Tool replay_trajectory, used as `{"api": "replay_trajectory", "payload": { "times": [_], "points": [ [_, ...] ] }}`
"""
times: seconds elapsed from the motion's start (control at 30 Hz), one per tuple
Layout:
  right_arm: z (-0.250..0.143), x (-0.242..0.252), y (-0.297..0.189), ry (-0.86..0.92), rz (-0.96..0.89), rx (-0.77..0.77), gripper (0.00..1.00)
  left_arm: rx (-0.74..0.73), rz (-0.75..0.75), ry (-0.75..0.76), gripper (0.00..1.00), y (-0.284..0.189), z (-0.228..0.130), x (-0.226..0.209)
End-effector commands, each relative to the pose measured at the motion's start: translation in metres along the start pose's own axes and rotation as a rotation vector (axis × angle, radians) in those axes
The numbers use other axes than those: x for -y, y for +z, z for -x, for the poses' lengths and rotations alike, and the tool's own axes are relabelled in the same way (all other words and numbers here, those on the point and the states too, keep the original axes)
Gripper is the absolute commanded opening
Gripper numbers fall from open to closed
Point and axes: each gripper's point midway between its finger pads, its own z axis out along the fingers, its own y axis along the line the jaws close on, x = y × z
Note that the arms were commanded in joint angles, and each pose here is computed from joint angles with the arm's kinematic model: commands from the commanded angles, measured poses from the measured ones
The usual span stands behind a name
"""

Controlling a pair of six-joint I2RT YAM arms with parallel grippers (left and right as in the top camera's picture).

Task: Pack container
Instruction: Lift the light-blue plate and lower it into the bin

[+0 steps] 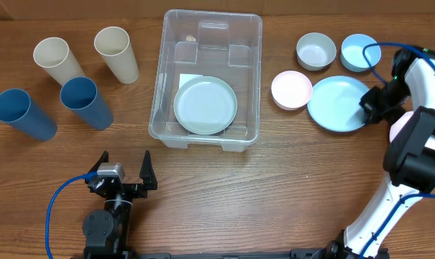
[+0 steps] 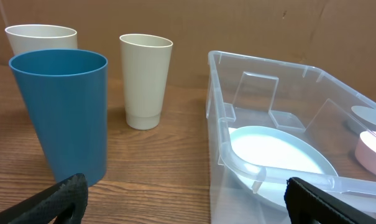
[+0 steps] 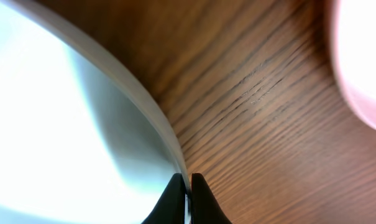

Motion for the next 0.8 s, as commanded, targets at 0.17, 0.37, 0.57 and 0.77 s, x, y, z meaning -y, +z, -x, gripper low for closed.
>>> {"api": "replay_trajectory", "payload": {
  "times": [0.17,0.37,0.57,0.77],
  "points": [
    [0.012,-0.007,-0.105,-0.031,0.095,0.215,0.04,0.005,0.015,0.007,1.0,0.0,0.0,-0.003],
    [0.005,-0.007,-0.144,-0.038,0.136,0.279,0.04,0.005,0.015,0.007,1.0,0.0,0.0,-0.003],
    [-0.044,-0.049,-0.213,-0.258,0.368,0.387,0.04,0.005,0.015,0.007,1.0,0.0,0.0,-0.003],
    [-0.144,-0.132,-0.242,-0.619,0.481,0.441,0.04,0.005,0.015,0.007,1.0,0.0,0.0,-0.003]
  ]
}}
